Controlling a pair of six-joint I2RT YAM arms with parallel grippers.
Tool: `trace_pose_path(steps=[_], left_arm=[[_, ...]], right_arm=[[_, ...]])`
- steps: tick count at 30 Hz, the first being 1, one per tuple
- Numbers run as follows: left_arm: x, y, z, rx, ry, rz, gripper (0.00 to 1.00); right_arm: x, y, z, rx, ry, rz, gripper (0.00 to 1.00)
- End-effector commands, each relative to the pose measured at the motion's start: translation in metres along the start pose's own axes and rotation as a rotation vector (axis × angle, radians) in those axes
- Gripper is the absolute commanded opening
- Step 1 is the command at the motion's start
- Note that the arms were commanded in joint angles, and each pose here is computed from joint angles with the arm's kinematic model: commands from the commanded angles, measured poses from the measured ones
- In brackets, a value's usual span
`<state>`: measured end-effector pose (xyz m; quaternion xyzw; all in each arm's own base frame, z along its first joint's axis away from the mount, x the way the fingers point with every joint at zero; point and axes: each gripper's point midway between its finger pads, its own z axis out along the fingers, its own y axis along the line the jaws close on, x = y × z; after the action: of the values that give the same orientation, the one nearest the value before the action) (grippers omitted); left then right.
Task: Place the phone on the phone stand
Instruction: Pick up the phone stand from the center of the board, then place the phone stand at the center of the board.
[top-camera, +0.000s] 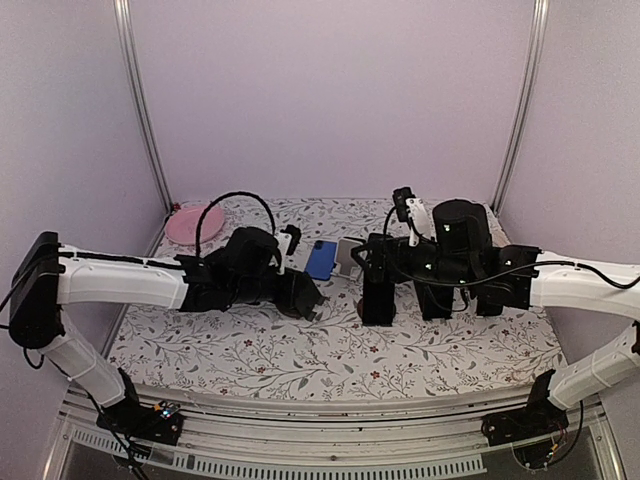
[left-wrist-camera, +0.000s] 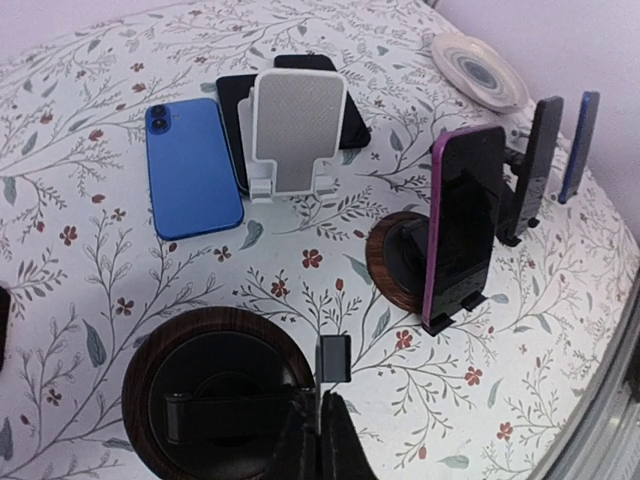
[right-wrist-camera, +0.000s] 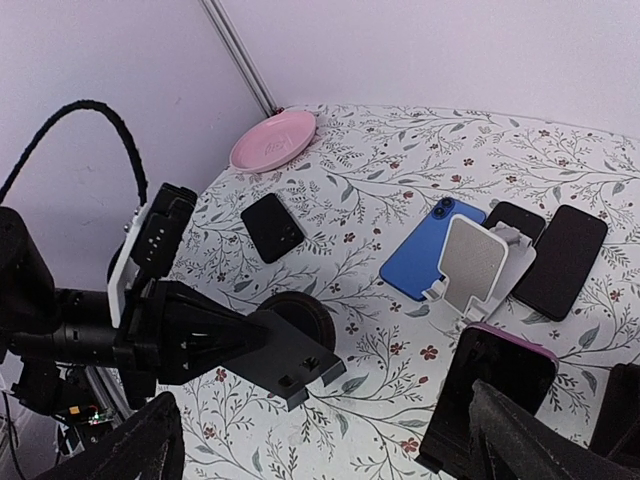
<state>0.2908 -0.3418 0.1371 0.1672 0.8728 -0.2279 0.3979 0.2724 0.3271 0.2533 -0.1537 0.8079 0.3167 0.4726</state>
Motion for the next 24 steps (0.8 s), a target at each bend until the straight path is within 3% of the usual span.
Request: trace_pose_path(steps=[1, 10, 24], left_arm=[[0.003, -0.010, -0.014, 0.175, 0.053, 0.215, 0.00], [0.030, -0.025, -0.010, 0.424, 0.149, 0.376, 0.00], [0.055, -0.031, 0.003, 0.537, 0.255, 0.449, 0.00]], right_arm=[[0.011, -0.002, 0.009, 0.004, 0.037, -0.018, 0.99], [0.021, -0.001, 0.018, -0.001, 0.077, -0.011, 0.99], [0.033, -0.007, 0.021, 0.024, 0.115, -0.011, 0.99]])
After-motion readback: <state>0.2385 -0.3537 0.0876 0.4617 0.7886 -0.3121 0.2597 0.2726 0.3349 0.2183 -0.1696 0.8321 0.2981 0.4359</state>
